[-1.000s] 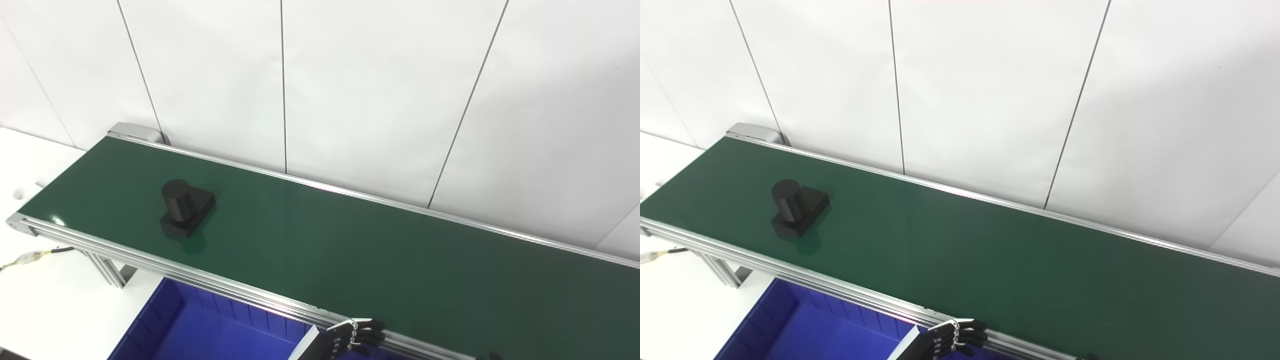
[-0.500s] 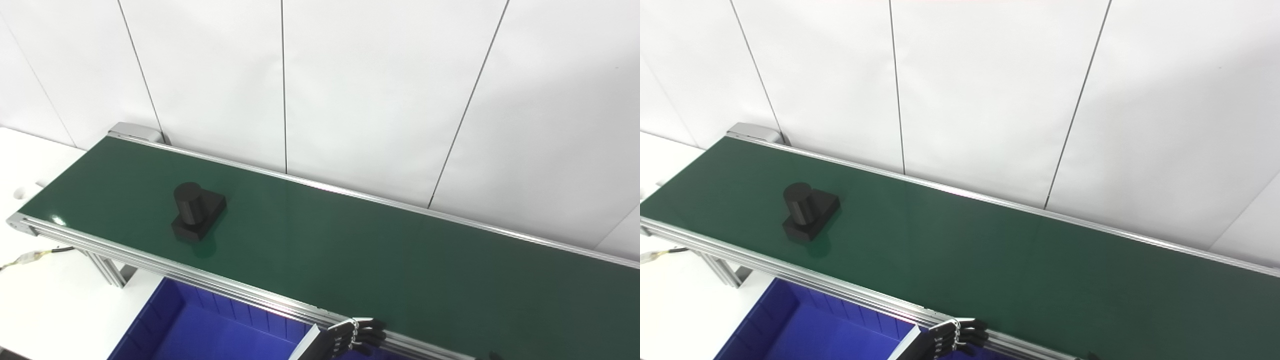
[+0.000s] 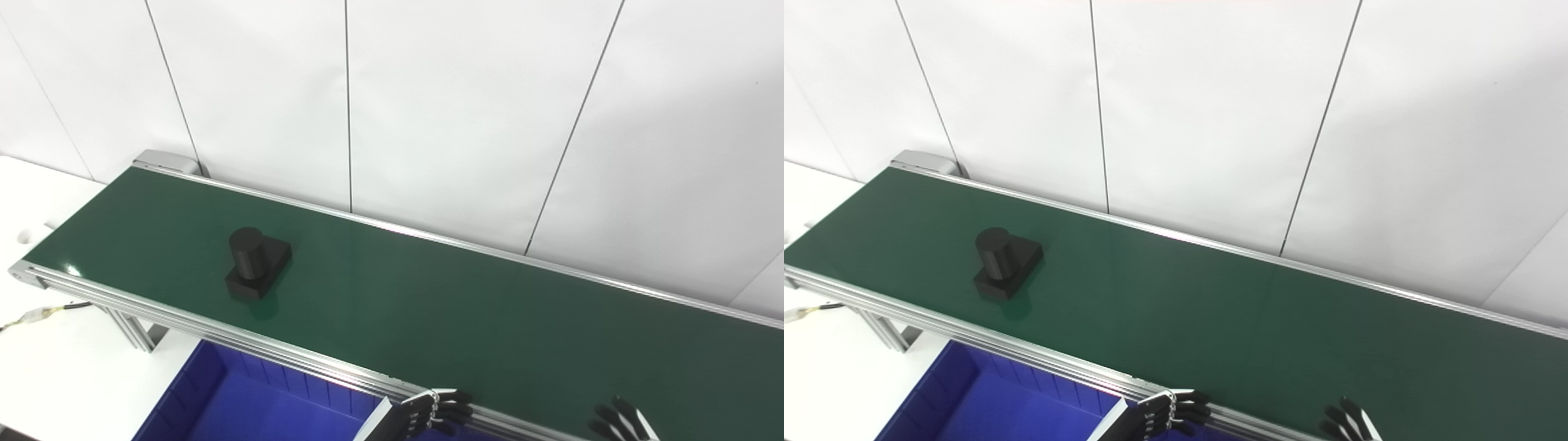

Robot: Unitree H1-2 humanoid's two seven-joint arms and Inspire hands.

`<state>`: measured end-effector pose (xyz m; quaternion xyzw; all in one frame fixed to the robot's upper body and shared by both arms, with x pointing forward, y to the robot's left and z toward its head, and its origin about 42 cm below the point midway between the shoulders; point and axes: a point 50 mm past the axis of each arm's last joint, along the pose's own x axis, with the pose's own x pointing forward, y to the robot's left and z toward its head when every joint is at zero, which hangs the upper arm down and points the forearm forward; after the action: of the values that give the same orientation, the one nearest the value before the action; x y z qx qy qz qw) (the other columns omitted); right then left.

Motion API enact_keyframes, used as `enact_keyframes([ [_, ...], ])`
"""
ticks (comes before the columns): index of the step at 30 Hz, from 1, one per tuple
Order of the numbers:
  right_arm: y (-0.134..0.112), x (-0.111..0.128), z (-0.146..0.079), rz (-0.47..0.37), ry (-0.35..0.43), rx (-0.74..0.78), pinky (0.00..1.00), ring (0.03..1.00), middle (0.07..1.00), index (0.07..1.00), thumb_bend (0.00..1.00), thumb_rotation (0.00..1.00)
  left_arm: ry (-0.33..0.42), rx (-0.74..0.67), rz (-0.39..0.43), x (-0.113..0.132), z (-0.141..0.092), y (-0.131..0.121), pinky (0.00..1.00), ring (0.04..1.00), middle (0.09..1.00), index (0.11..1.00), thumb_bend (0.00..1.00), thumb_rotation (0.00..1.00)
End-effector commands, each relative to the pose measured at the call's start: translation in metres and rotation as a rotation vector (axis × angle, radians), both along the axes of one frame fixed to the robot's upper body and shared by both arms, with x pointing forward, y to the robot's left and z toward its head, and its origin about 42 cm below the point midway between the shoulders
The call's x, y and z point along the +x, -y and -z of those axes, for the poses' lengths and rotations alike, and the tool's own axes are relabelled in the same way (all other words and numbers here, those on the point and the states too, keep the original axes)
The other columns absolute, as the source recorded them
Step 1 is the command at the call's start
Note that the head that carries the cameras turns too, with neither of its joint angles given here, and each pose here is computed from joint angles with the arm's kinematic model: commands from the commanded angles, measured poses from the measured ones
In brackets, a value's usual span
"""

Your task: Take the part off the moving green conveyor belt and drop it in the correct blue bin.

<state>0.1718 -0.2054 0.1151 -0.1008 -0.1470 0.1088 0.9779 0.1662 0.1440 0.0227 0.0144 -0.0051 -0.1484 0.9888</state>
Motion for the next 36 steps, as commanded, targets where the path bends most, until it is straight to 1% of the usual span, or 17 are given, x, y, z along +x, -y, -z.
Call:
enact_keyframes([
  [1, -0.002, 0.009, -0.018, -0.026, 0.059, -0.014, 0.65, 0.784, 0.831, 0.844, 0.46, 0.87, 0.068, -0.021, 0.001, 0.007, -0.009, 0.002, 0.69, 0.739, 0.762, 0.785, 0.86, 0.65],
  [5, -0.005, 0.019, -0.03, -0.053, 0.074, -0.041, 0.64, 0.779, 0.827, 0.825, 0.51, 0.86, 0.069, -0.021, 0.002, 0.008, -0.009, 0.003, 0.69, 0.74, 0.76, 0.783, 0.86, 0.65],
  [8, -0.008, 0.027, -0.036, -0.067, 0.078, -0.048, 0.63, 0.776, 0.82, 0.814, 0.54, 0.83, 0.069, -0.021, 0.002, 0.009, -0.009, 0.004, 0.68, 0.736, 0.76, 0.784, 0.85, 0.65],
  [16, -0.016, 0.051, -0.048, -0.089, 0.115, -0.086, 0.63, 0.796, 0.839, 0.839, 0.58, 0.83, 0.069, -0.018, 0.007, 0.011, -0.008, 0.003, 0.68, 0.738, 0.763, 0.786, 0.85, 0.66],
  [19, -0.022, 0.066, -0.053, -0.1, 0.132, -0.09, 0.61, 0.788, 0.841, 0.856, 0.6, 0.82, 0.069, -0.015, 0.008, 0.012, -0.007, 0.003, 0.68, 0.737, 0.764, 0.787, 0.85, 0.66],
  [22, -0.029, 0.084, -0.056, -0.111, 0.145, -0.092, 0.6, 0.781, 0.838, 0.863, 0.59, 0.79, 0.07, -0.014, 0.009, 0.013, -0.007, 0.002, 0.68, 0.735, 0.763, 0.788, 0.85, 0.66],
  [25, -0.035, 0.098, -0.053, -0.116, 0.145, -0.101, 0.59, 0.775, 0.836, 0.872, 0.58, 0.77, 0.069, -0.015, 0.008, 0.013, -0.007, 0.003, 0.68, 0.735, 0.762, 0.787, 0.86, 0.66],
  [31, -0.047, 0.112, -0.051, -0.112, 0.129, -0.106, 0.6, 0.781, 0.829, 0.871, 0.59, 0.75, 0.068, -0.011, 0.006, 0.015, -0.006, 0.002, 0.68, 0.73, 0.76, 0.789, 0.85, 0.66],
  [33, -0.05, 0.117, -0.052, -0.119, 0.128, -0.111, 0.61, 0.79, 0.831, 0.872, 0.59, 0.76, 0.066, -0.01, 0.005, 0.015, -0.006, 0.002, 0.68, 0.731, 0.76, 0.788, 0.85, 0.66],
  [36, -0.052, 0.124, -0.054, -0.139, 0.135, -0.138, 0.62, 0.787, 0.832, 0.876, 0.58, 0.73, 0.065, -0.01, 0.006, 0.016, -0.005, 0.002, 0.68, 0.733, 0.762, 0.787, 0.85, 0.66],
])
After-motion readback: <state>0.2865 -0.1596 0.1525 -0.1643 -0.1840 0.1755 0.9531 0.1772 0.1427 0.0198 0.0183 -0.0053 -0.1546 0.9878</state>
